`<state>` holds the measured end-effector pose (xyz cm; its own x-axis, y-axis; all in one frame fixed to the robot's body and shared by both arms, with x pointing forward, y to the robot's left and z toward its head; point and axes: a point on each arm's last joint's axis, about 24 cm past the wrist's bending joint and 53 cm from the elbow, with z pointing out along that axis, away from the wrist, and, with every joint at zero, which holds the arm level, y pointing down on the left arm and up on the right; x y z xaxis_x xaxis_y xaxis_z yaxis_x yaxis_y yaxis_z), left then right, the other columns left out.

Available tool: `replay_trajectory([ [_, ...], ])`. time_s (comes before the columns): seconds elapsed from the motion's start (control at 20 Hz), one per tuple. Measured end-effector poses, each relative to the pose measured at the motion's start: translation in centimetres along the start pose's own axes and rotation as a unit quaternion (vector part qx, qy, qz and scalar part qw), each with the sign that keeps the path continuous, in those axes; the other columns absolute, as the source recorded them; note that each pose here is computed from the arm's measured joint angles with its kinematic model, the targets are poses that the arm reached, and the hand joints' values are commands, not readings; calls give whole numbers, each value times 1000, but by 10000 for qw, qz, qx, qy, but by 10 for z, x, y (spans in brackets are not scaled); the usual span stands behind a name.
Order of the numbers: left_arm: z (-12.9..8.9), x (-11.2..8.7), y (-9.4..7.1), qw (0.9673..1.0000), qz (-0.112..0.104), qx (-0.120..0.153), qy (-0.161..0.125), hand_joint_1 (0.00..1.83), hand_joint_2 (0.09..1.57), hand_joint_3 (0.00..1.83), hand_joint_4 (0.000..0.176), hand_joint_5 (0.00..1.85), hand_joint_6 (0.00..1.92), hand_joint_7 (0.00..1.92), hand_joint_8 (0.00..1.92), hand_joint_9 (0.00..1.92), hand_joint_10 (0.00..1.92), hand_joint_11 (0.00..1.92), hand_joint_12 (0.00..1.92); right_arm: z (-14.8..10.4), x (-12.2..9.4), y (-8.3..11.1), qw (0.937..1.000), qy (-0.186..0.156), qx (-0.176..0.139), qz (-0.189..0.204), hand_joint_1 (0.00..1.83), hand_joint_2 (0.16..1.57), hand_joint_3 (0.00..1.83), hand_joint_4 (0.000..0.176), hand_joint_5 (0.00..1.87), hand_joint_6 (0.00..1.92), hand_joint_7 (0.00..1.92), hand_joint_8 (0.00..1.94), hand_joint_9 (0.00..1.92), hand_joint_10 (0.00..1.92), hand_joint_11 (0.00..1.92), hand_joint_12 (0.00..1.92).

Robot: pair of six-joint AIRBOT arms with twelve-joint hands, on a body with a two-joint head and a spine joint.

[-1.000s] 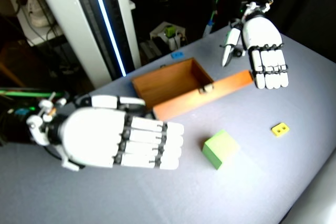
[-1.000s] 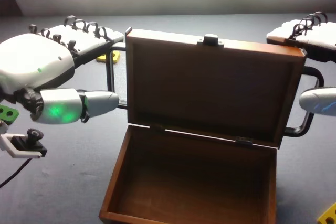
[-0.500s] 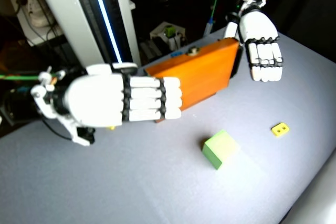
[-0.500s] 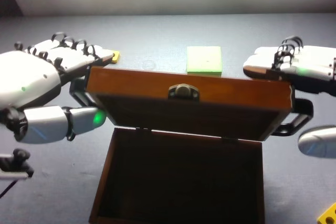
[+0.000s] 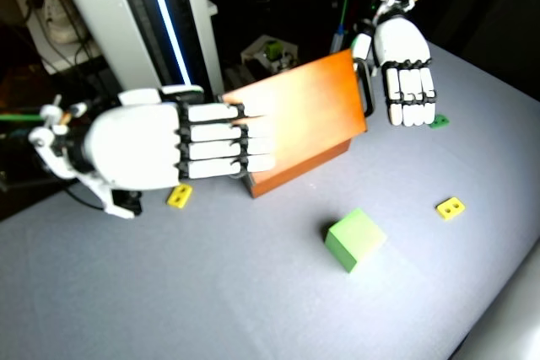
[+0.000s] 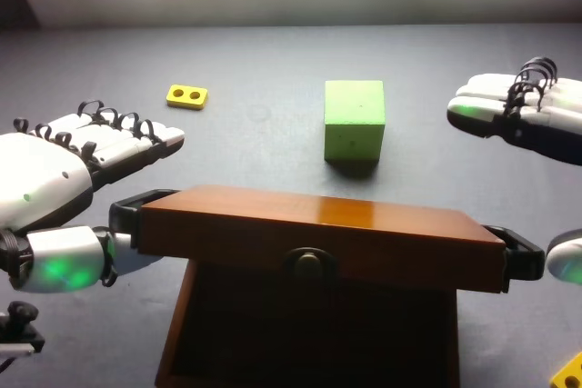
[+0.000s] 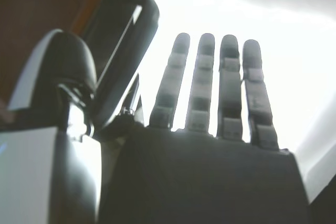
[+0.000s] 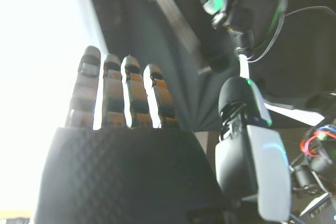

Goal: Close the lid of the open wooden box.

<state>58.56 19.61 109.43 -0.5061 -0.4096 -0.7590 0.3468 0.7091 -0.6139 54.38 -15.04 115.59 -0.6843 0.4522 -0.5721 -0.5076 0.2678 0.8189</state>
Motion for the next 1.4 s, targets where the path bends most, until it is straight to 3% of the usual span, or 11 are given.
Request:
replay_trajectory([
  [0.05,0,-1,0,10000,-3,9,-13,0,1342,4,0,74,3,123,2,162,1,0,407,-1,0,0,10000,-13,5,-44,229,1236,0,32,15,3,3,1,15,5,76,23],
  [0.2,-4,6,2,9999,-114,-41,20,0,1363,7,0,65,1,82,3,119,4,0,283,-9,-24,-18,9988,-380,284,-155,196,1205,0,40,21,4,0,0,0,0,45,9],
  [0.4,-9,22,9,9995,-162,-171,225,0,1374,1,0,79,0,100,2,135,4,0,389,-15,-33,-37,9966,-599,553,-91,253,1196,0,22,56,9,9,3,0,0,20,2],
  [0.45,-11,25,11,9993,-194,-214,254,0,1368,0,0,82,0,73,2,110,3,0,385,-15,-28,-41,9967,-548,596,-53,241,1170,0,43,49,3,10,2,0,0,2,0],
  [0.6,-15,38,16,9983,-346,-329,344,0,1371,0,0,55,4,45,3,82,6,0,242,-16,-30,-48,9958,-585,703,-58,211,1154,0,35,45,0,23,6,0,0,0,0],
  [0.7,-18,47,23,9973,-421,-423,426,0,1379,2,0,38,1,36,0,65,0,0,206,-18,-38,-55,9941,-712,823,-38,215,1146,0,55,49,4,29,5,0,0,6,2],
  [0.8,-22,50,28,9967,-432,-519,461,0,1373,0,0,33,1,25,0,46,0,0,186,-18,-36,-58,9936,-718,866,-2,210,1134,0,59,53,4,30,3,0,0,12,4],
  [1.0,-27,53,33,9957,-493,-627,464,0,1373,1,0,28,1,26,1,59,1,0,206,-19,-32,-63,9935,-658,932,6,214,1147,0,45,61,6,32,3,3,1,18,7],
  [1.05,-28,53,34,9956,-500,-646,461,0,1364,0,0,40,3,37,2,62,1,0,218,-19,-33,-63,9933,-673,936,11,218,1140,0,62,65,6,30,2,1,0,17,6],
  [1.15,-29,45,33,9963,-466,-623,371,0,1357,0,0,54,3,39,1,66,1,0,264,-19,-33,-63,9932,-682,945,15,225,1141,0,54,66,5,30,1,2,0,24,9],
  [1.4,-31,30,34,9970,-422,-631,167,0,1400,11,0,75,5,62,8,90,7,0,331,-19,-33,-64,9931,-682,949,16,252,1128,0,72,72,5,30,1,0,0,12,3],
])
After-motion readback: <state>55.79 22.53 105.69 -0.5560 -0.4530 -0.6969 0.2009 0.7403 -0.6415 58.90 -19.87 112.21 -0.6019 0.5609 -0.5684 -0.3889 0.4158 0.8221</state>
